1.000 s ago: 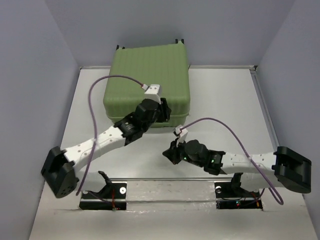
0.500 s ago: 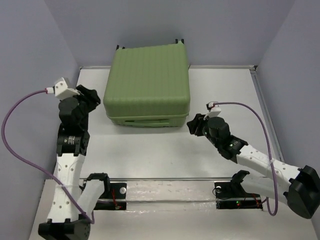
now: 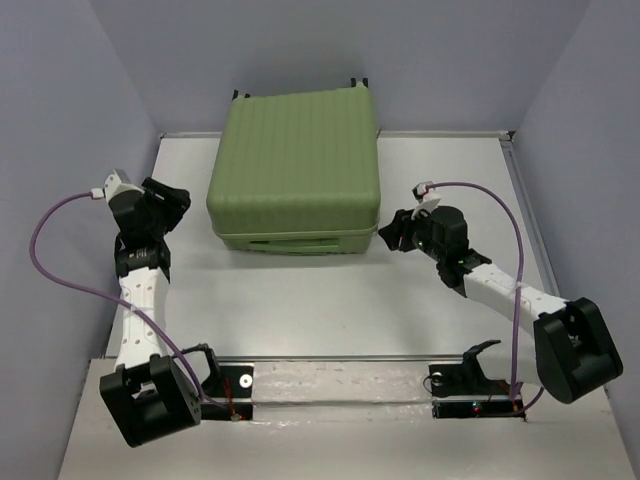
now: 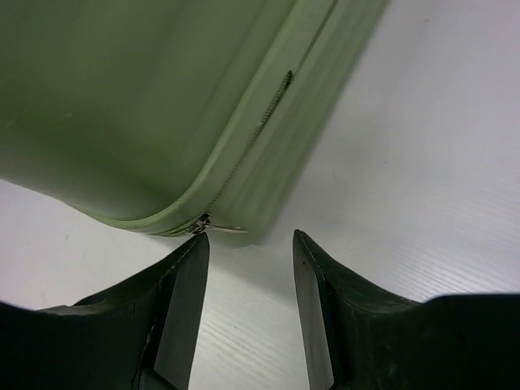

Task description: Pack the luggage

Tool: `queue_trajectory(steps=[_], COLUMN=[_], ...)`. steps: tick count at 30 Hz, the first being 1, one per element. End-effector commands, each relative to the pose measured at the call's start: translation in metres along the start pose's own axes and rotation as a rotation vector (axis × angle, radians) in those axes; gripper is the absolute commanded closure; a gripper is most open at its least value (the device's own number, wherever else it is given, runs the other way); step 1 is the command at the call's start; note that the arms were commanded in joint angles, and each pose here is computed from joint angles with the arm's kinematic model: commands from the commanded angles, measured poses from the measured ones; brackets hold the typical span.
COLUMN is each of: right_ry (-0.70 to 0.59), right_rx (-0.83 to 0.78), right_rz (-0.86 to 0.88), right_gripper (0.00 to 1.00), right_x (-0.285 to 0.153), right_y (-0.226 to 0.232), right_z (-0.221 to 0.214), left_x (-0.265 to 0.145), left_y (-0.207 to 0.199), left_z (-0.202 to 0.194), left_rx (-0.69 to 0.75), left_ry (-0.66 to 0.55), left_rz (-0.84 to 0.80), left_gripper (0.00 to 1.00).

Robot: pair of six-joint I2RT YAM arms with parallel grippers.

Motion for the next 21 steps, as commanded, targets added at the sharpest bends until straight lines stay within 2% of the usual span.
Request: queue_trajectory(steps=[1,7,14,16,18,21], right_ry=[-0.071,-0.045,-0.064,-0.078,-0.078,-0.076], right_rx=[-0.122,-0.126,-0.113,-0.105,-0.087,-0.065], right_rz=[0.307,0.36,0.328,0.326,0.324,0.325], right_gripper=[0.48,0.49,0.59,0.71,0.88,0.93], right_x=[0.007,0.023,0.037,0.038,0.038,0.032], right_y=[0.027,0.028,0.022,0.022,0.023,0.023], right_z=[0.012,0.006,0.006,0.008,0.008,0.003], left_x=[0.01,0.023,0.024,0.024,0.024,0.024], left_y=[-0.014,-0.009,-0.006,-0.006,-0.005,-0.008], left_z=[0.009,-0.011,-0.03,-0.036,-0.045,-0.056], left_rx=[-0.011,-0.049,-0.072,-0.074,-0.079,-0.077], left_ry=[-0.028,0.069,0.113,0.122,0.133,0.147], left_rz=[-0.106,-0.141,-0.149,-0.144,-0.137,-0.146], left_gripper=[0.35,0.35,0.35,0.35,0.35,0.35])
Point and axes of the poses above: each gripper's point midway between its finger pads, its own x axis out along the fingers, its own y axis along the line the jaws close on, z = x × y, the point moved 6 cm from there along -x, back along the fingers, and after that the axes turned 3 degrees about x, right-handed, at the moved point
